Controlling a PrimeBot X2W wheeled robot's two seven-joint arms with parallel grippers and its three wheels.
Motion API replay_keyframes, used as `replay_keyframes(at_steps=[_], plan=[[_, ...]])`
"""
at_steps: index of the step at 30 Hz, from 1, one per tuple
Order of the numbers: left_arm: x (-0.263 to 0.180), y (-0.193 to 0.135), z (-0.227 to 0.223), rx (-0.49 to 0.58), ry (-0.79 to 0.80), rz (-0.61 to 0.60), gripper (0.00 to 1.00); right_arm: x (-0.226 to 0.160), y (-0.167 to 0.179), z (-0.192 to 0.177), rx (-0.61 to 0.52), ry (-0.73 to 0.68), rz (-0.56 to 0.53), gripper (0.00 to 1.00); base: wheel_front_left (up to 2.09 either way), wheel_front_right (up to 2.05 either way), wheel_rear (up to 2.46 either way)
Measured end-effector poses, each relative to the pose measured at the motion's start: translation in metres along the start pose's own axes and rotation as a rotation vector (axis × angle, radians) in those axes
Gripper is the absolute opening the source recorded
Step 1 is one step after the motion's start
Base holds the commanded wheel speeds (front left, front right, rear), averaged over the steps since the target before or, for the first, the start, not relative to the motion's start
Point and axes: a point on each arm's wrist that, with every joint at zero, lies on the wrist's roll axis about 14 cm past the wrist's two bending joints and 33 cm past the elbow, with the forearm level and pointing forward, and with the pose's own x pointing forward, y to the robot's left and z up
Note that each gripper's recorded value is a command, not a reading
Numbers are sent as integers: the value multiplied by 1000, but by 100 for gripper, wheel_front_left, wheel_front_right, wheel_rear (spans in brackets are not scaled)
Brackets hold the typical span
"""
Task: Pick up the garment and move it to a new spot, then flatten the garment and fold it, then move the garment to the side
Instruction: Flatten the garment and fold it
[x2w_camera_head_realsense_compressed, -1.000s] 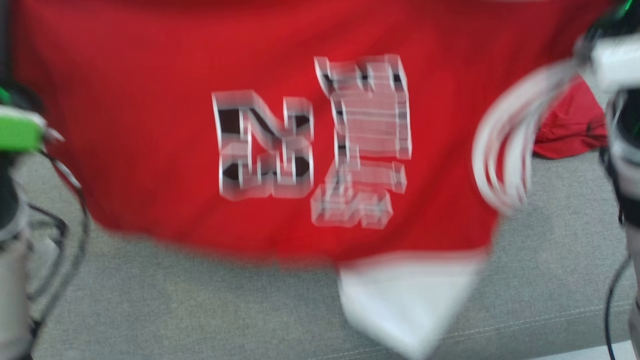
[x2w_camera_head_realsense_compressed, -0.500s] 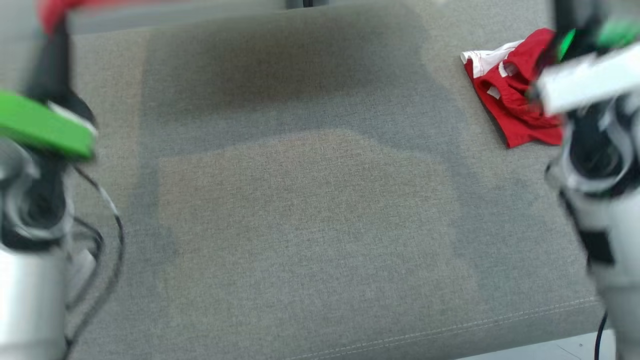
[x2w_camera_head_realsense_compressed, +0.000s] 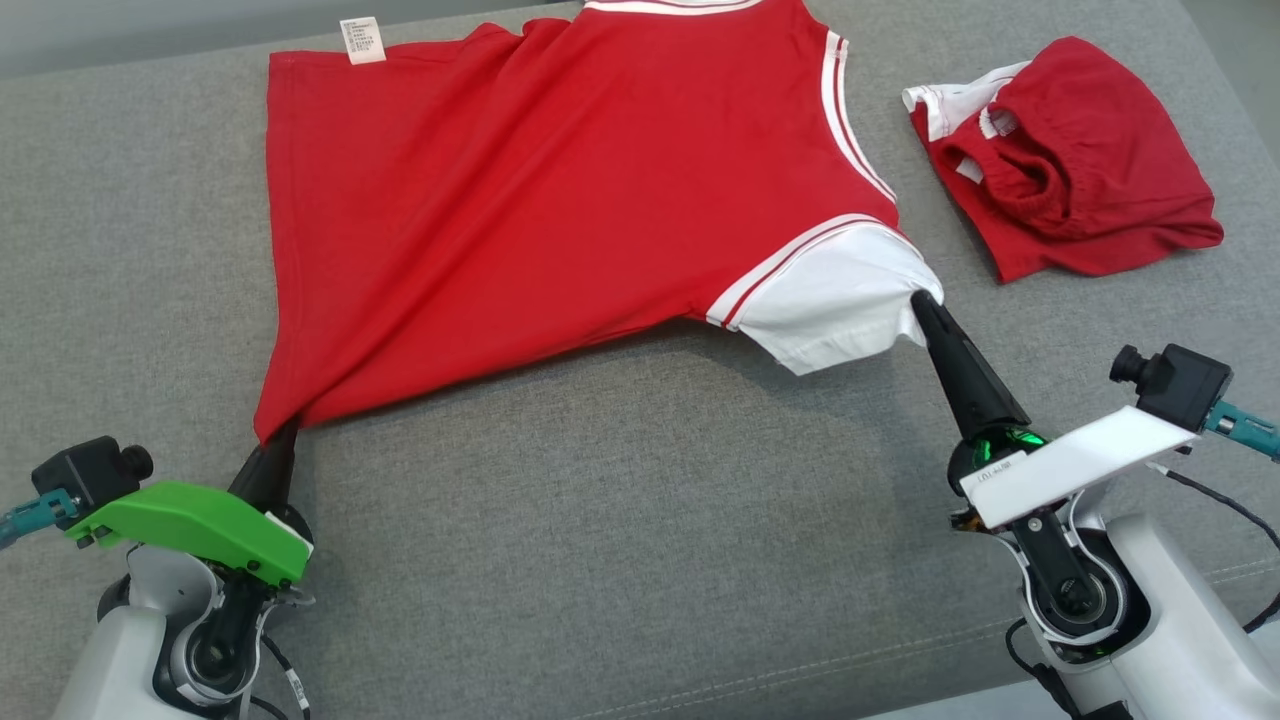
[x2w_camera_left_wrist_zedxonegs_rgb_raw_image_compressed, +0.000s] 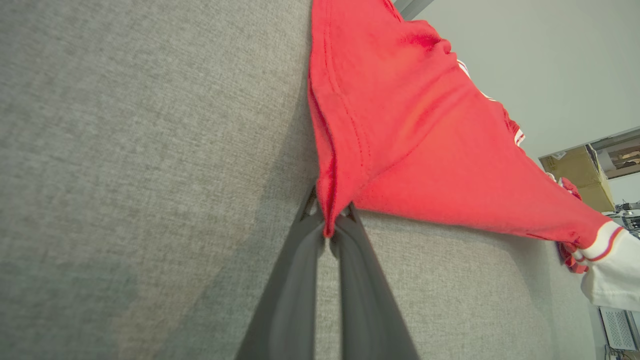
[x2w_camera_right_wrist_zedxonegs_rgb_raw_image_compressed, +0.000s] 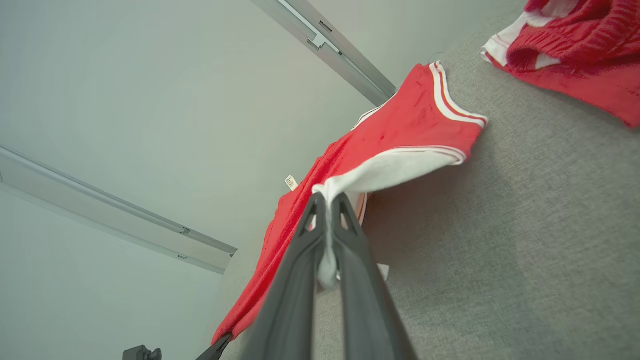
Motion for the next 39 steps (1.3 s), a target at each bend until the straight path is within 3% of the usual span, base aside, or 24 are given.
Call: replay_keyframes(at_steps=[8,14,19,26,39], plan=[[-12,-13,24,-24,-143,-62,0,-17,22,19,-132,-11,108,0,0,0,0],[-34,-12,11,-26,-152,-78,0,-44,29,15,-161,14,126,0,0,0,0],[-47,-20,-17,-22,-94,-110,0,-75,3,-12,-135,110,38,0,0,0,0],[-58,-14,-45,-30,-35,-87,0,-119,-57,-60,-94,286,-181,0,0,0,0],[-68,3,-65,-21,5,-36,0,-119,-71,-82,-69,317,-230,0,0,0,0]])
